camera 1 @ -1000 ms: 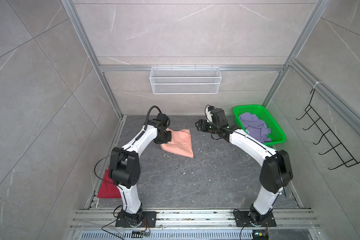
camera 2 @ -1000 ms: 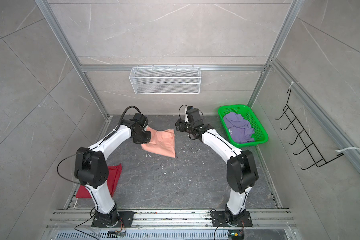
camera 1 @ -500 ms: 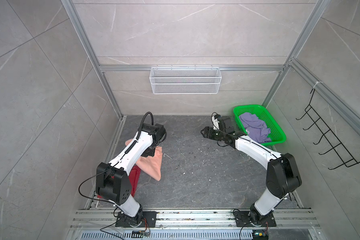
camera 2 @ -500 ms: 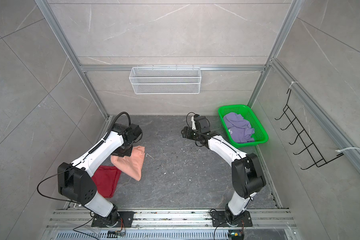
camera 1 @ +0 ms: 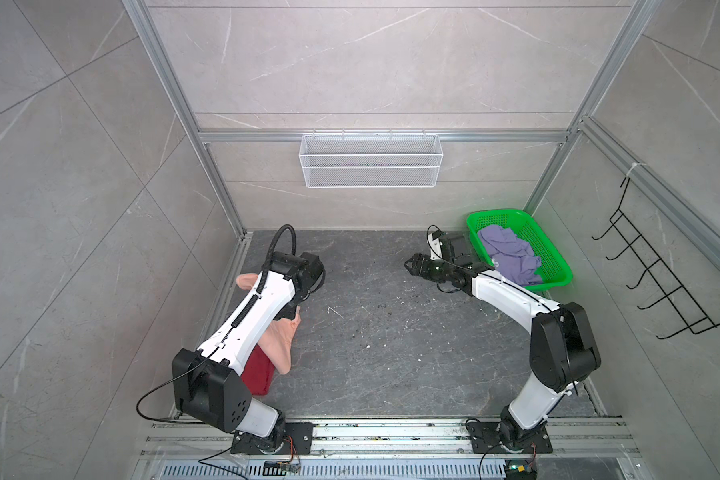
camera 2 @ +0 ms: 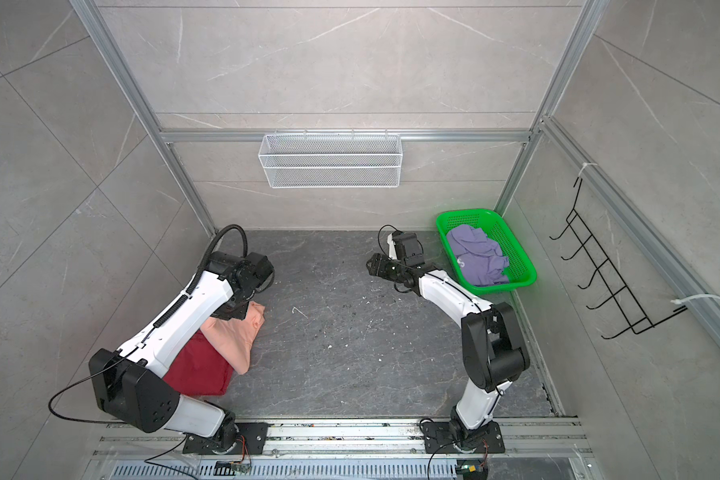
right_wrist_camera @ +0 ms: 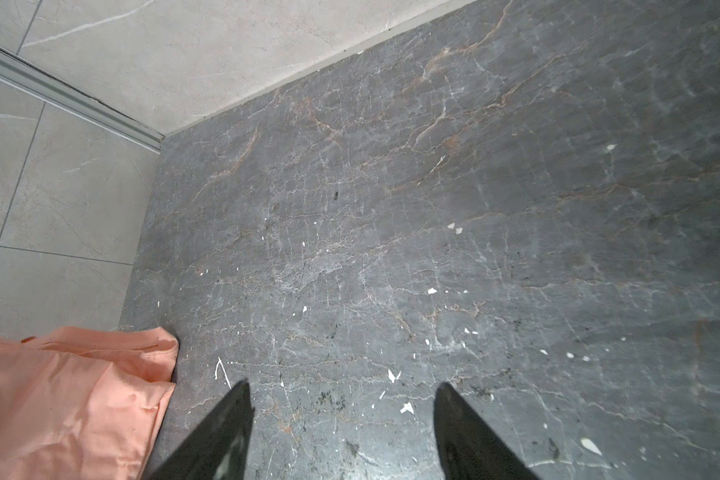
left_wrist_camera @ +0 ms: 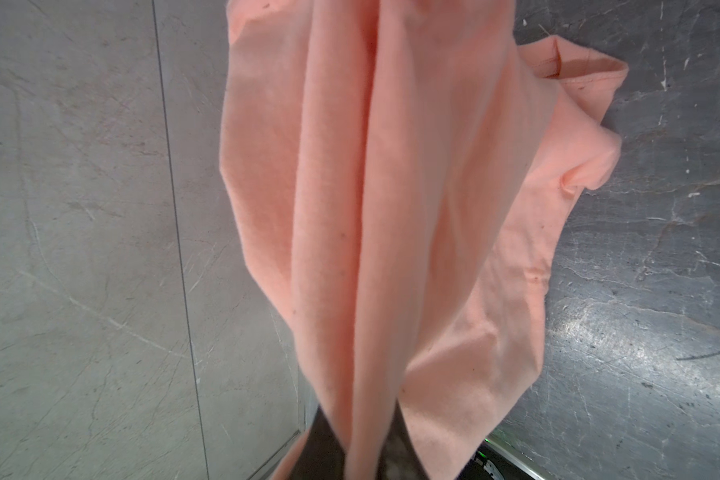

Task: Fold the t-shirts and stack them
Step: 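Carry the pink shirt onto the dark red shirt with left gripper while right withdraws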

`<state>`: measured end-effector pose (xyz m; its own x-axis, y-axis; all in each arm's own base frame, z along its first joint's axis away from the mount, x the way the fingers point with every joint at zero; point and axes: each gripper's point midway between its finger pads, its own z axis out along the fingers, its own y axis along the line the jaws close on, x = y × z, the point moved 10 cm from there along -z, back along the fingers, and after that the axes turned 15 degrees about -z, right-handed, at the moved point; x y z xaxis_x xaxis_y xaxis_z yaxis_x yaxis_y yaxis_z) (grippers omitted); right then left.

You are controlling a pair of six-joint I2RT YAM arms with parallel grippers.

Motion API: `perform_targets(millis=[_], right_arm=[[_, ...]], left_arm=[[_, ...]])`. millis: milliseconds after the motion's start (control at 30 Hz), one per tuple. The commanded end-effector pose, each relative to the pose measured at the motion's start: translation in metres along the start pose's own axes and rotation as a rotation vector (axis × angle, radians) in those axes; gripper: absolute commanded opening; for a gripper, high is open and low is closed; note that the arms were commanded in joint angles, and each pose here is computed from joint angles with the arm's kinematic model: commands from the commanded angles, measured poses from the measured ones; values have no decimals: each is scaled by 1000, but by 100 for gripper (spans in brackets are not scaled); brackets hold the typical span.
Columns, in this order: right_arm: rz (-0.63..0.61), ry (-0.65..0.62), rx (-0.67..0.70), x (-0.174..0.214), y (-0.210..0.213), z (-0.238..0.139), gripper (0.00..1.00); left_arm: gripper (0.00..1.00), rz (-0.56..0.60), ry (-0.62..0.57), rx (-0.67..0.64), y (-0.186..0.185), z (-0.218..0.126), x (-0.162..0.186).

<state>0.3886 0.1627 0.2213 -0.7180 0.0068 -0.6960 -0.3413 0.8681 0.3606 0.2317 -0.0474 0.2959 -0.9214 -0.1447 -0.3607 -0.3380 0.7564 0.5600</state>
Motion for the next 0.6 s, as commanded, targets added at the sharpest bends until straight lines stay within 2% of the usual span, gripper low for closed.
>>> perform_targets(millis=[0,267,467,567], right_arm=[[7,9,-6,-5,-3,4,70],[9,28,0,-11,-9,7,70],[25,49,-11,-11,-11,13,70],[32,59,-29,-12,-10,17,69]], left_arm=[[0,-22,-1,-72,10,0,3],[0,-157,71,-193,12,19,12],[0,-204,166,-331,12,42,20],[0,-224,176,-394,15,47,17]])
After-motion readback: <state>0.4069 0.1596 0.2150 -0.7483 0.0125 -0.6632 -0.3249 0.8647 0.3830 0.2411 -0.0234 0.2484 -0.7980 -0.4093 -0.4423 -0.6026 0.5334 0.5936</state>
